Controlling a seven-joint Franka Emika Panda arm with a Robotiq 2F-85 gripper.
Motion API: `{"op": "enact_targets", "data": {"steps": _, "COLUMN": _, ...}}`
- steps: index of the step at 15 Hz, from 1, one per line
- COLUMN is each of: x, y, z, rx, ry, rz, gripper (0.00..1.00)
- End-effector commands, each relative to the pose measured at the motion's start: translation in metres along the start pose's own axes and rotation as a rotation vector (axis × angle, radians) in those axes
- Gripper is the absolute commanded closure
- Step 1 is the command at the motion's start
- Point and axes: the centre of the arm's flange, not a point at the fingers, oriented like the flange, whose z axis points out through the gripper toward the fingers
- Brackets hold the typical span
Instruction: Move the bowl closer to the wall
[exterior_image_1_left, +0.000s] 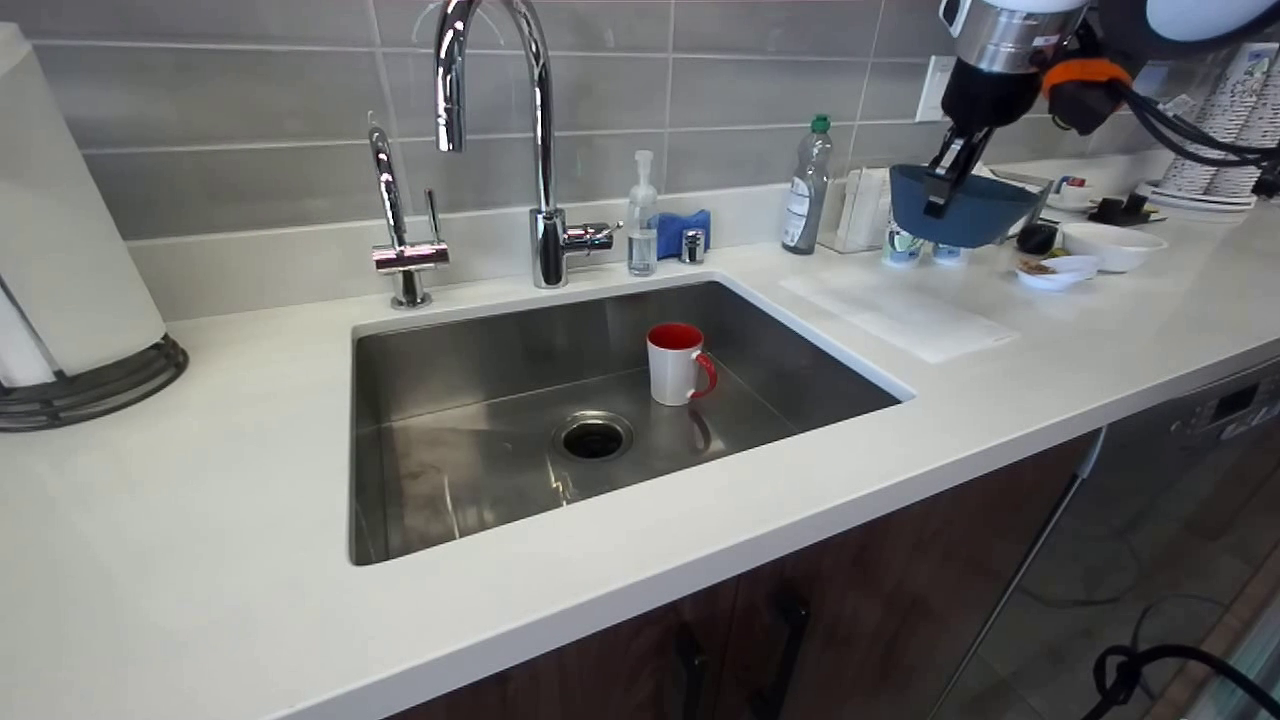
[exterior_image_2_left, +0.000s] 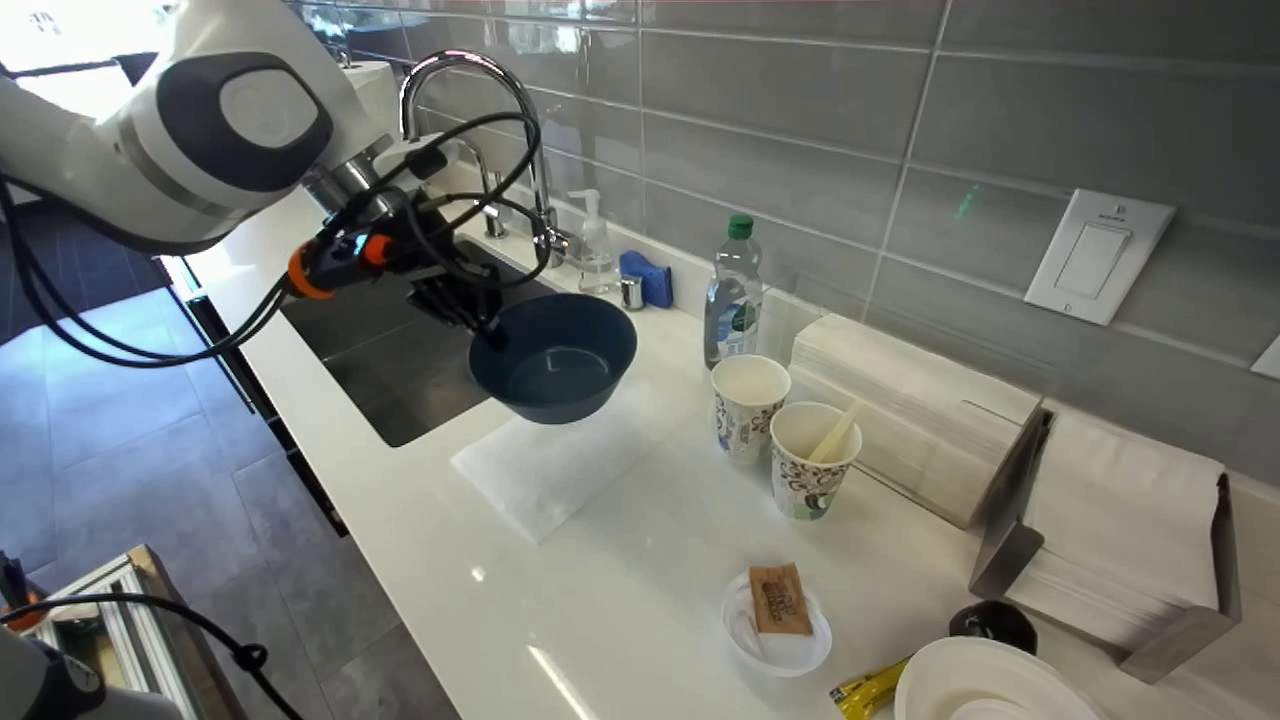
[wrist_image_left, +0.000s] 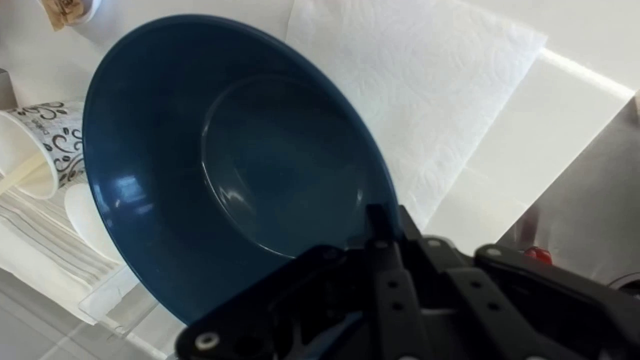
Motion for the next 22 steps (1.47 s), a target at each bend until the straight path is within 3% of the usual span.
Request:
{"op": "enact_targets", "data": {"steps": 1, "x": 0.049, "y": -0.024, "z": 0.024, "rx": -0.025, "ry": 0.017, "rz": -0.084, "gripper": 0.99}}
{"op": "enact_targets", "data": {"steps": 5, "x": 0.093, "y": -0.042, "z": 0.056, "rx": -0.052, "ry": 0.012, "rz": -0.148, "gripper": 0.99}}
{"op": "enact_targets", "data": {"steps": 13, "x": 0.146, "y": -0.036, "z": 0.116, "rx": -0.049, "ry": 0.021, "rz": -0.055, "gripper": 0.99}}
{"op": "enact_targets", "data": {"steps": 22, "x": 0.172, "y": -0.045, "z": 0.14, "rx": -0.06, "ry": 0.041, "rz": -0.04, "gripper": 0.99}}
